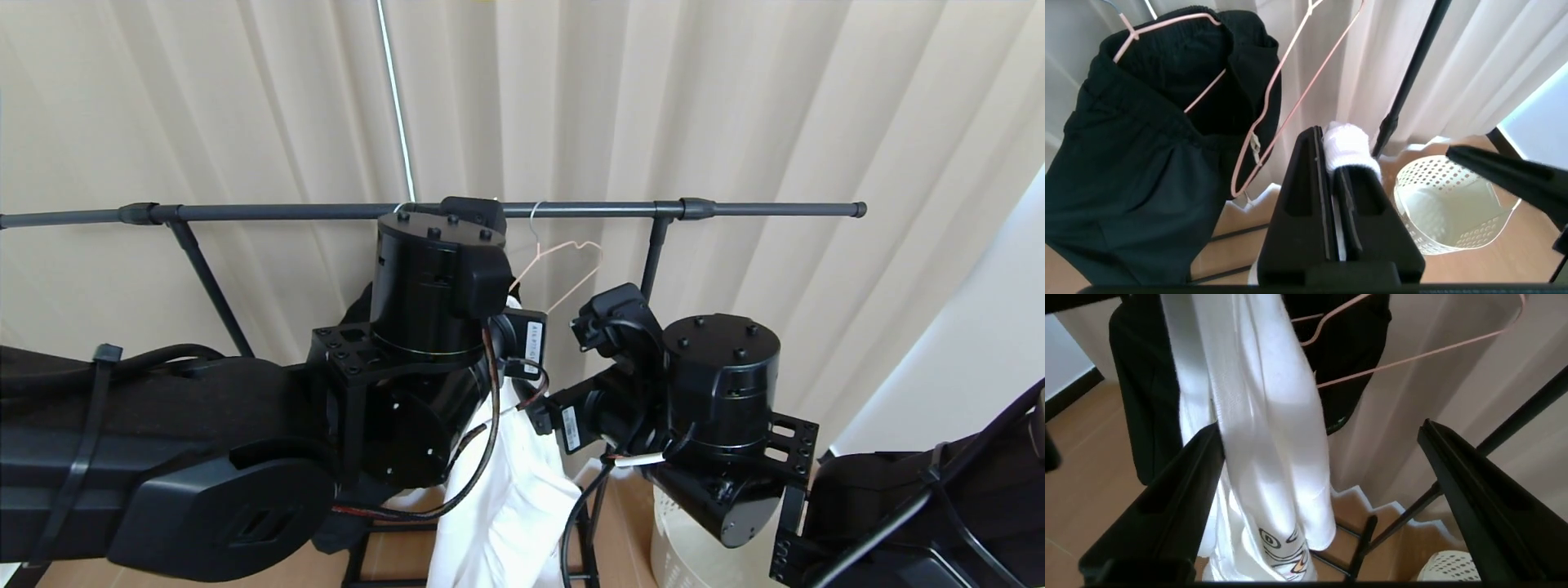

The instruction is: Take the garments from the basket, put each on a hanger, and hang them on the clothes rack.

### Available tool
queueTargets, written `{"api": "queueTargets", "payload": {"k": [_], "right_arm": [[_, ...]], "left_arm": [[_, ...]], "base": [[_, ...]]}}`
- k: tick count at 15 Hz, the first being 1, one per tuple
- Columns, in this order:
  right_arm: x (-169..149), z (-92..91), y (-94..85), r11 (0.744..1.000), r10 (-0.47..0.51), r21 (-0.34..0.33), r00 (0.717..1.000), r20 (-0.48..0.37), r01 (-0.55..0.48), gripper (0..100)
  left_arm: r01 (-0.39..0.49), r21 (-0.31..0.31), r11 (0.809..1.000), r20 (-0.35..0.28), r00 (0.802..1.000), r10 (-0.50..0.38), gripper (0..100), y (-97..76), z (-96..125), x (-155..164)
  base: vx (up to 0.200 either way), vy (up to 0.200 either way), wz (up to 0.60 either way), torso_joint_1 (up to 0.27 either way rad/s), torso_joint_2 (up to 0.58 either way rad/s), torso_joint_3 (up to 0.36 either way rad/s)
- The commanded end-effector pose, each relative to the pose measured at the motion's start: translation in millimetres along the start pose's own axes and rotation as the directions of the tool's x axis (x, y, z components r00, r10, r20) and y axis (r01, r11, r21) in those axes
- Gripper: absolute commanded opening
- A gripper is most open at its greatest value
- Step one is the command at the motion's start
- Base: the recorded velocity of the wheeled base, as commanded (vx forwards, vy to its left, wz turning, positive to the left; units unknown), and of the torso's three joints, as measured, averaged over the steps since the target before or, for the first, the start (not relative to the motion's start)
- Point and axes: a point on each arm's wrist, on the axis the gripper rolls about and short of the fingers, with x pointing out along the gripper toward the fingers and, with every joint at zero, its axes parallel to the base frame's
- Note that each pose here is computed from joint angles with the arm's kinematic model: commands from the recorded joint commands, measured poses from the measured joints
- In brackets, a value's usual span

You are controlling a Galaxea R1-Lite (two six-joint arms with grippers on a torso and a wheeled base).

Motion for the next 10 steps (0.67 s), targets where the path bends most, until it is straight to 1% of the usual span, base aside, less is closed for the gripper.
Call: {"api": "queueTargets", "payload": {"k": [1,3,5,7,10], "right_arm": [[1.4,-1.4,-0.8,1.0,-0.004,-0.001,1.0,-0.005,0.004,100],[5.4,-5.3,-1.8,1.0,-0.015,-0.005,1.0,-0.016,0.015,100],[8.8,-6.5,-9.3,0.999,-0.044,-0.005,0.999,-0.024,0.044,100],[13.5,-11.1,-14.7,0.998,-0.065,-0.011,0.997,-0.042,0.065,100],[19.3,-18.4,-16.5,0.996,-0.083,-0.021,0.995,-0.063,0.082,100]], "left_arm": [[0.0,-0.003,1.0,0.004,1.0,0.0,0,0.6,1.2,-0.9],[0.0,-0.006,1.0,0.009,1.0,0.0,0,0.9,2.9,-1.6],[-0.002,-0.021,1.0,0.027,1.0,0.002,0,5.2,9.6,-5.9],[-0.006,-0.043,0.999,0.053,0.999,0.008,0,11.6,18.8,-11.8],[-0.017,-0.07,0.997,0.085,0.996,0.023,0,23.0,30.2,-20.3]], "base": [[0.0,0.0,0.0,0.0,0.0,0.0],[0.0,0.0,0.0,0.0,0.0,0.0],[0.0,0.0,0.0,0.0,0.0,0.0],[0.0,0.0,0.0,0.0,0.0,0.0],[0.0,0.0,0.0,0.0,0.0,0.0]]}}
